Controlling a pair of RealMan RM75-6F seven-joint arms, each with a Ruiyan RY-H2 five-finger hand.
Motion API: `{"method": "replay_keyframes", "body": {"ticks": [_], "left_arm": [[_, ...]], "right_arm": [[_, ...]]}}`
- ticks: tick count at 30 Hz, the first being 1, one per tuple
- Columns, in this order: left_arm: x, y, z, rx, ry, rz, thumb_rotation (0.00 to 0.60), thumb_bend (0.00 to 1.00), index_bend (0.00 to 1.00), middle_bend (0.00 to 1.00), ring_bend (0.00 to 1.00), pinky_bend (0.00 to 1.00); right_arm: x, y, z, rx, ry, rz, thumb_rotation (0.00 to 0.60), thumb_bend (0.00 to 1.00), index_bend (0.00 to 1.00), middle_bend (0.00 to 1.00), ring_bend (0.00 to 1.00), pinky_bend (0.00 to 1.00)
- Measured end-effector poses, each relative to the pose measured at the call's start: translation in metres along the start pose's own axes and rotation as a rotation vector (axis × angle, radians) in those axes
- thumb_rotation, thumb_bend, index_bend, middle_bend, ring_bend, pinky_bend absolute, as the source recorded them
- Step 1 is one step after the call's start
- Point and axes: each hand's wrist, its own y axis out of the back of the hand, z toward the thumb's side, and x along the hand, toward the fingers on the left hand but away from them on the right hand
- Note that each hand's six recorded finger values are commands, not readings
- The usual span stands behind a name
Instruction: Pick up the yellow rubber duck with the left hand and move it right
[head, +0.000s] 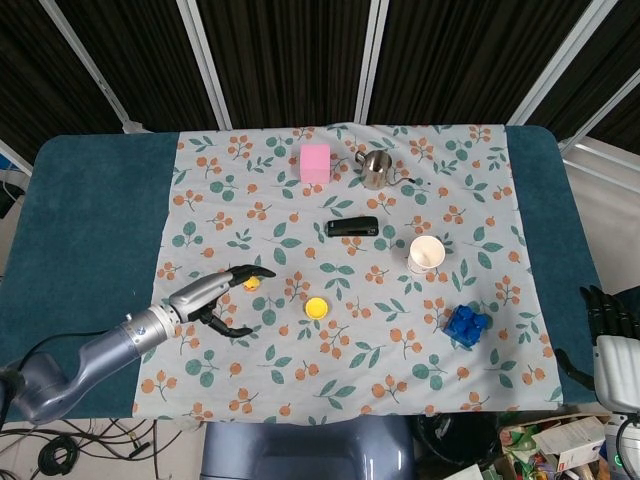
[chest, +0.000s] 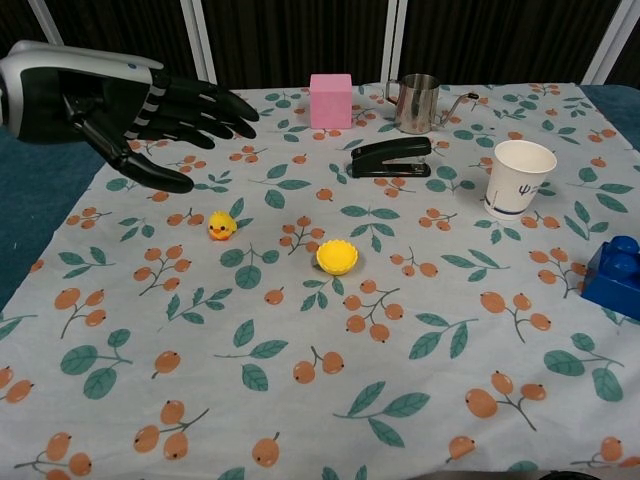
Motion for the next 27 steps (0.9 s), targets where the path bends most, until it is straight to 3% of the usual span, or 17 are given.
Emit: {"method": "replay_keyframes", "body": {"ticks": [10, 17, 21, 27], "left_arm": [[0.004, 0.021, -0.026, 0.321, 0.051, 0.110, 0.600, 0.26, 0.13, 0.11, 0.00, 0.00], [0.011, 0.033, -0.053, 0.554, 0.141, 0.211, 0.600, 0.26, 0.13, 0.15, 0.00, 0.00], [0.020, 0.036, -0.069, 0.641, 0.205, 0.251, 0.600, 0.26, 0.15, 0.17, 0.00, 0.00], [0.040, 0.030, -0.087, 0.733, 0.282, 0.254, 0.600, 0.26, 0.19, 0.21, 0.00, 0.00]], "right_arm": [[0.000, 0.000, 0.000, -0.004, -0.006, 0.001, 0.600, 0.17, 0.07, 0.06, 0.09, 0.16], [0.000, -0.001, 0.000, -0.004, -0.006, 0.004, 0.600, 0.17, 0.07, 0.06, 0.09, 0.16], [0.001, -0.001, -0.001, -0.006, -0.009, 0.005, 0.600, 0.17, 0.07, 0.06, 0.09, 0.16], [0.000, -0.001, -0.002, -0.006, -0.013, 0.006, 0.600, 0.17, 0.07, 0.06, 0.09, 0.17]]}}
